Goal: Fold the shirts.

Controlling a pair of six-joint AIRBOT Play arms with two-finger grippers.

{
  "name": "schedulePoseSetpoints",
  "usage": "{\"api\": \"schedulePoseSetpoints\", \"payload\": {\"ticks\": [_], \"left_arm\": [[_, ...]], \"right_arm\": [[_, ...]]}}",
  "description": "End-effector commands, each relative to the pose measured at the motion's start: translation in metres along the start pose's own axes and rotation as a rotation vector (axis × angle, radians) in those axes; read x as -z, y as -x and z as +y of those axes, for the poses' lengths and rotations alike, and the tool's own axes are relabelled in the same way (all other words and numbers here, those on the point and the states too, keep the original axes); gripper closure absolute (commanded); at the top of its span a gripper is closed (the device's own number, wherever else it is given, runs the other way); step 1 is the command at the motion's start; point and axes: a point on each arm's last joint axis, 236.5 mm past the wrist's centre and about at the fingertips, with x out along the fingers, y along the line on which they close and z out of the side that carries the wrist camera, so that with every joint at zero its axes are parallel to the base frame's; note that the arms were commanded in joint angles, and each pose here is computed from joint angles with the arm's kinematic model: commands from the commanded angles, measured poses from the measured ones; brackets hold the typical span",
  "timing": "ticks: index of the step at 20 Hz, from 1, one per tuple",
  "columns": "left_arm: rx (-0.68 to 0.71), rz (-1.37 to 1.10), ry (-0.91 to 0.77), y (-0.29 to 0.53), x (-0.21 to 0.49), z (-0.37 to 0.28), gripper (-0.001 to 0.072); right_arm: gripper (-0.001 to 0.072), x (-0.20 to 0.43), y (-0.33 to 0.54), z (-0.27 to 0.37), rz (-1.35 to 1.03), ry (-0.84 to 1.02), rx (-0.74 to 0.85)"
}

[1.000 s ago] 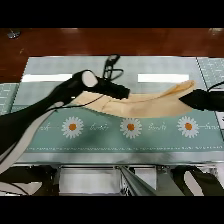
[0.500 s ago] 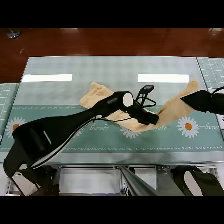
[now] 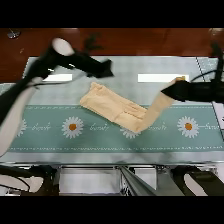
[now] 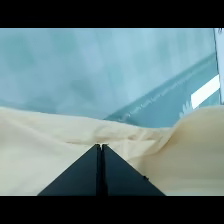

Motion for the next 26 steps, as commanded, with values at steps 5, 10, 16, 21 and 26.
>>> {"api": "schedulePoseSetpoints", "payload": {"ticks": [5, 10, 16, 21, 26], "left_arm": [[-0.234, -0.642, 0.007, 0.282, -0.022, 0.046, 0.0687], [-0.219, -0.646, 0.047, 0.250, 0.097, 0.049, 0.0686], [-0.074, -0.555, 0.296, 0.165, 0.176, 0.093, 0.0686], [-0.082, -0.509, 0.357, 0.147, 0.191, 0.111, 0.0686], [-0.081, -0.503, 0.352, 0.146, 0.191, 0.110, 0.0686]], "right_arm": [[0.0689, -0.029, -0.149, 0.083, 0.193, 0.112, -0.124], [0.0688, -0.010, -0.245, 0.106, 0.306, 0.141, -0.149], [0.0079, 0.011, -0.293, 0.132, 0.393, 0.120, -0.217], [0.0079, -0.041, -0.180, 0.084, 0.440, 0.184, -0.114], [0.0080, -0.103, 0.023, -0.081, 0.154, 0.173, 0.629]]}}
